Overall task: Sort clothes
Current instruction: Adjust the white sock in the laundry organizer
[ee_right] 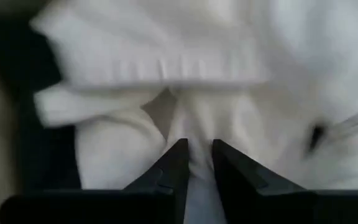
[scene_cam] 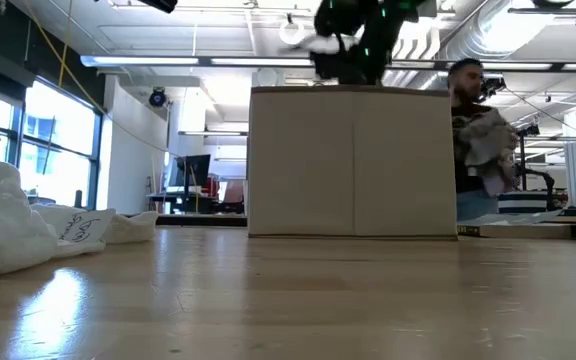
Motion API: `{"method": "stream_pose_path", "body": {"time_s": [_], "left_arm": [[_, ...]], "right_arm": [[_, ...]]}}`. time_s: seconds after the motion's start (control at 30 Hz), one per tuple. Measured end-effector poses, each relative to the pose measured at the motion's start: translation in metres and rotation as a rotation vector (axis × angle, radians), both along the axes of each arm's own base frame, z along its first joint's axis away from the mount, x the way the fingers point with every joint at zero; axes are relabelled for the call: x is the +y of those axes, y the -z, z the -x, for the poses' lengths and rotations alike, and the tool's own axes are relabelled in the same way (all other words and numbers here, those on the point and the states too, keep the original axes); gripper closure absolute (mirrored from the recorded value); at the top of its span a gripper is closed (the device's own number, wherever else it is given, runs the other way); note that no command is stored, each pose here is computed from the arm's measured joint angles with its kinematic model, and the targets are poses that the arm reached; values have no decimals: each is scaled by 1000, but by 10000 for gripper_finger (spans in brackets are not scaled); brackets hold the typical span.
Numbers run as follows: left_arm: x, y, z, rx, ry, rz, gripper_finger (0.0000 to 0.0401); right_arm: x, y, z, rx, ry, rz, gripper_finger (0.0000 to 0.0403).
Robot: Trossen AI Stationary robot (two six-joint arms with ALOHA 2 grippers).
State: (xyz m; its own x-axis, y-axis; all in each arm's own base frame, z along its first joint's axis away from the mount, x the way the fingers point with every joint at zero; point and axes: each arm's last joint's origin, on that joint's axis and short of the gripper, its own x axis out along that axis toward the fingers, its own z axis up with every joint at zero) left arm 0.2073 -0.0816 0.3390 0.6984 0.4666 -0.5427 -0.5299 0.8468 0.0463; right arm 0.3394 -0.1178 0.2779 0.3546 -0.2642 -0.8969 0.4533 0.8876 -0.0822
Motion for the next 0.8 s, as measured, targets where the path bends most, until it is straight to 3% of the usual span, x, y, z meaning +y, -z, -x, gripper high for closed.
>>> {"method": "stream_pose_path", "body": {"time_s": [0.17,0.33,0.53,0.7,0.8], "left_arm": [[-5,0,2,-2,21,-1,348],[-5,0,2,-4,17,-8,348],[-5,0,2,-5,14,-14,348],[-5,0,3,-5,16,-14,348],[-5,0,3,-5,16,-14,348]], "right_arm": [[-20,52,14,-6,188,-117,350],[-40,72,20,-143,162,-237,370],[-46,32,16,-231,80,-152,381],[-41,-21,20,-380,61,-48,382],[-37,-33,26,-412,59,-33,382]]}}
